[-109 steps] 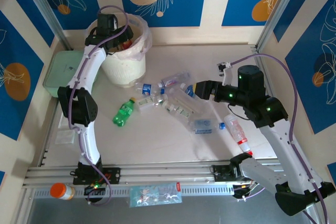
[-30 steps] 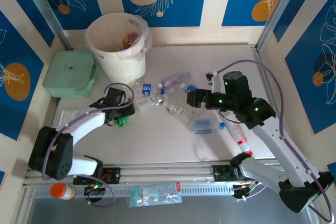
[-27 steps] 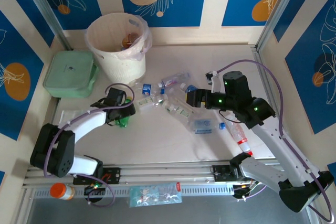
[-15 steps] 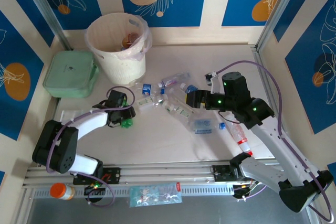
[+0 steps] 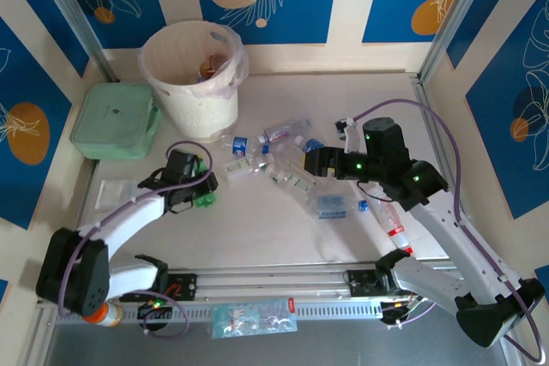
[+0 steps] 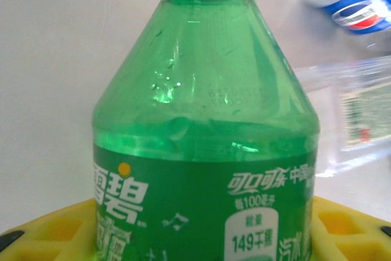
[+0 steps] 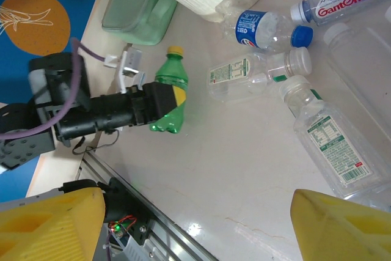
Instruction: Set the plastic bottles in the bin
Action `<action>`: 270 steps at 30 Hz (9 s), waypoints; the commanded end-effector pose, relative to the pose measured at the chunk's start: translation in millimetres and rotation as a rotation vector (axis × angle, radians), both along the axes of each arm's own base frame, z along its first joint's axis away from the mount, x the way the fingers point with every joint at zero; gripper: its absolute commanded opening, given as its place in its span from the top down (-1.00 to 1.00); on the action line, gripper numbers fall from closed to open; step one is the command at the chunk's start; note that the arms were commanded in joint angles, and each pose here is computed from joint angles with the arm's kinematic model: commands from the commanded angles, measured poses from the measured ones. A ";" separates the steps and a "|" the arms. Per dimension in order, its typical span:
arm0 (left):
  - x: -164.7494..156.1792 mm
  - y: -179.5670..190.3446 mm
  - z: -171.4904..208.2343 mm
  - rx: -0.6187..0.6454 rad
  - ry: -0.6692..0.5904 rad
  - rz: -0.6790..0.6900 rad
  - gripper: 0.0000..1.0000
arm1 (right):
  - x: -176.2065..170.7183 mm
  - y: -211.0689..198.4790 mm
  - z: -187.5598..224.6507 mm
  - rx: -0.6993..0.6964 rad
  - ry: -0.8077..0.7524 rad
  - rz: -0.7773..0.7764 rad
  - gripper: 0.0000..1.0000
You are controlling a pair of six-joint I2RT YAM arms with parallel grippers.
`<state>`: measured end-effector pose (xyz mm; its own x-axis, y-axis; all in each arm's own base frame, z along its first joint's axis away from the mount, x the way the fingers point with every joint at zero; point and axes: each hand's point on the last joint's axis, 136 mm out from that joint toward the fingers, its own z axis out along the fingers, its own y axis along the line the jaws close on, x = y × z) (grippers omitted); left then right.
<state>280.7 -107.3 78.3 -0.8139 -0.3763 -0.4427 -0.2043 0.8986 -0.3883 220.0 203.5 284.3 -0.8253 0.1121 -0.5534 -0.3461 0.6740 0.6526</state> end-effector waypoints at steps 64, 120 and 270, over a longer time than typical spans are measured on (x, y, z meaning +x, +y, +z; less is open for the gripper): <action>282.8 1.7 282.8 -0.049 -0.537 -0.105 0.20 | 37.5 50.3 141.2 -0.061 -0.270 0.117 -0.59; 44.0 -52.0 328.2 -0.279 -0.675 -0.260 -0.63 | 3.2 -42.7 15.6 -0.245 0.013 -0.222 -0.59; -104.2 -227.3 265.5 -0.594 -0.419 -1.048 -0.60 | 13.3 90.1 76.8 0.396 -0.011 0.117 0.02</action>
